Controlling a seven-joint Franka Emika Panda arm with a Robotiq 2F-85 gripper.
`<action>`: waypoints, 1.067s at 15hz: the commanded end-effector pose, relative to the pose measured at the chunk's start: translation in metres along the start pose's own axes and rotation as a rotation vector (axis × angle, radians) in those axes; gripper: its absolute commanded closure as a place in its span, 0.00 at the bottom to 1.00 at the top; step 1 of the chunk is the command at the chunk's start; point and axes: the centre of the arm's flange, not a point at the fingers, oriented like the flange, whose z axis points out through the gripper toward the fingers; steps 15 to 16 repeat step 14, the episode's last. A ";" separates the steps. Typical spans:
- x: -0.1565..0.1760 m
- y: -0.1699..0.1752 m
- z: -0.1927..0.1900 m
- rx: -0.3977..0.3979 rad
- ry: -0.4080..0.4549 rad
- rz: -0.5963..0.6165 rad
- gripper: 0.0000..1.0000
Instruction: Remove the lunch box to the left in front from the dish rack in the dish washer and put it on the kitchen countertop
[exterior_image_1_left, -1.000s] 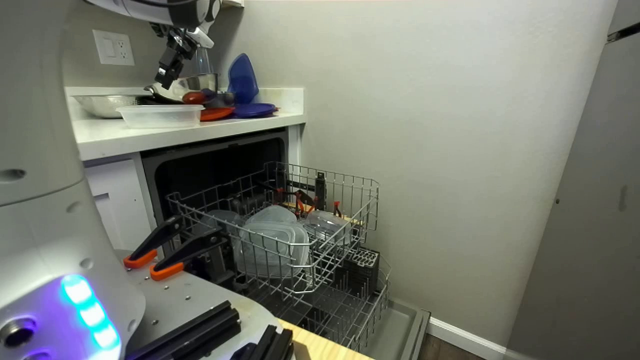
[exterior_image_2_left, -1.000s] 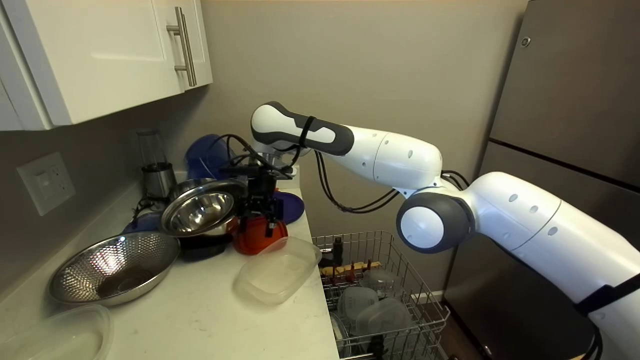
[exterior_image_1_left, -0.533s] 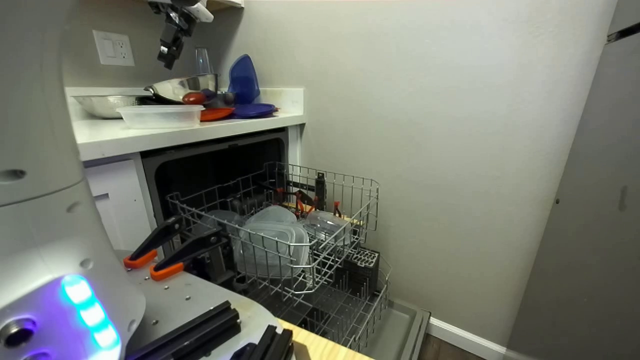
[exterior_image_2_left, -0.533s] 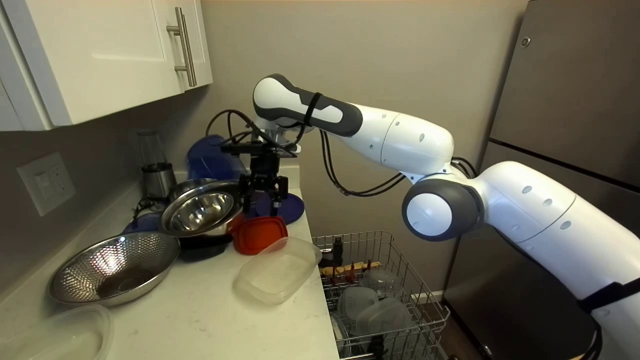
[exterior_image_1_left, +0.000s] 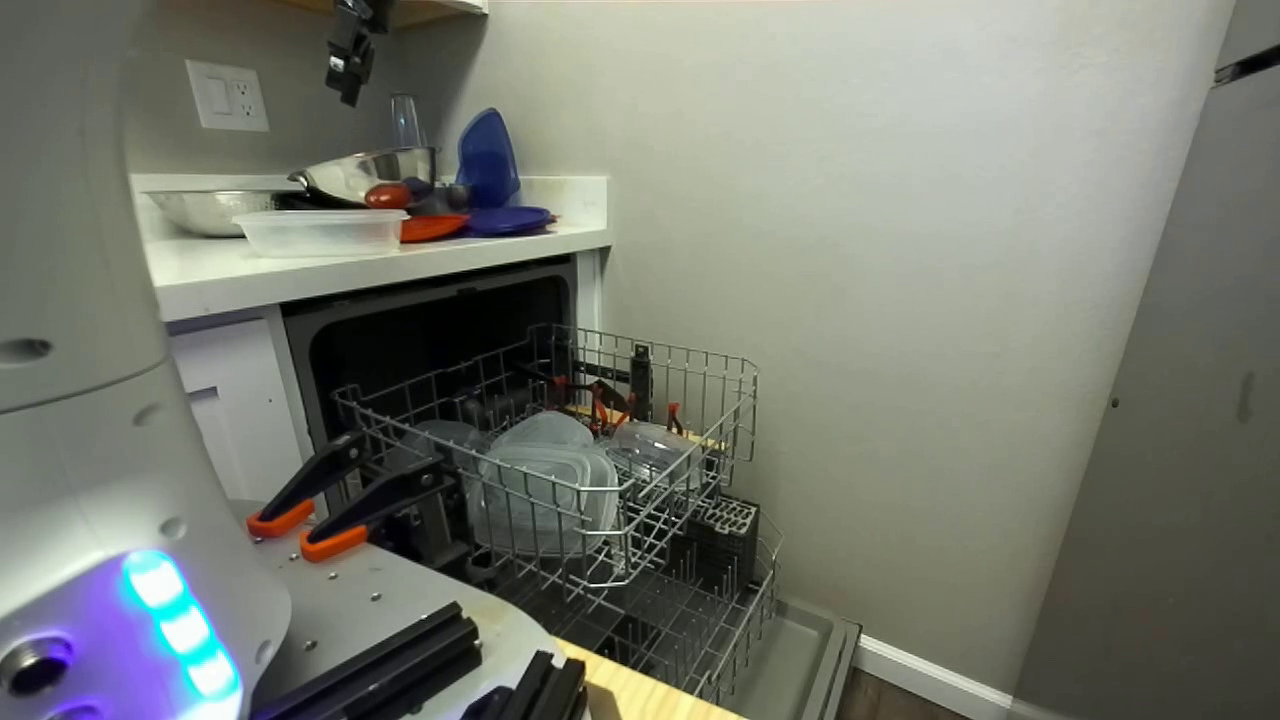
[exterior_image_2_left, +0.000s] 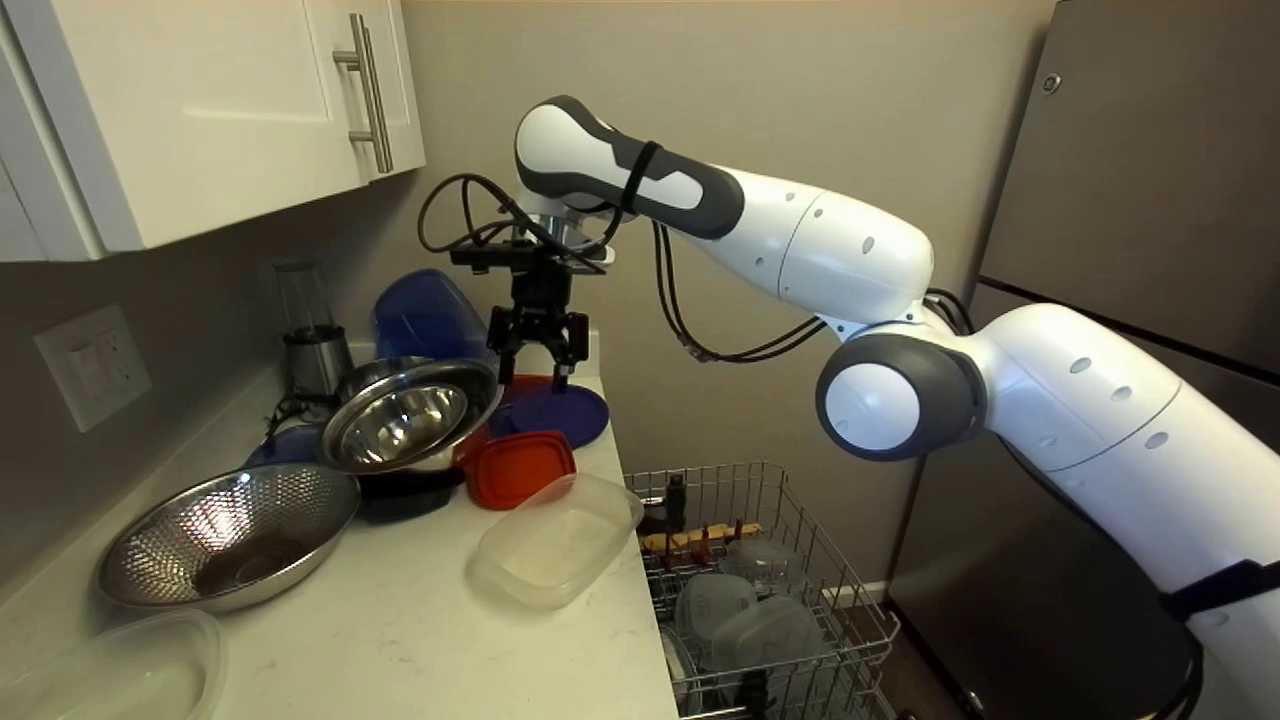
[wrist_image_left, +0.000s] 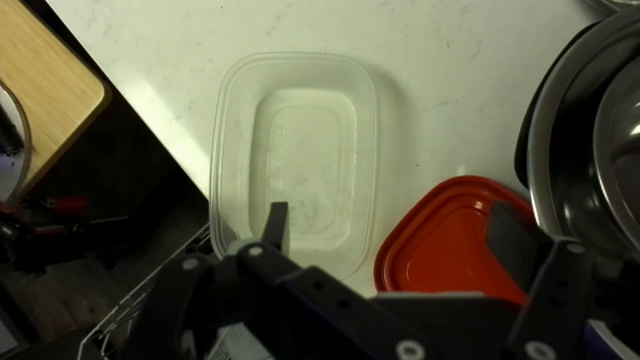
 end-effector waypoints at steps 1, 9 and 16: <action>-0.004 0.018 -0.014 0.002 0.061 0.057 0.00; 0.002 0.006 -0.017 0.026 0.044 0.052 0.00; 0.003 0.006 -0.017 0.026 0.046 0.053 0.00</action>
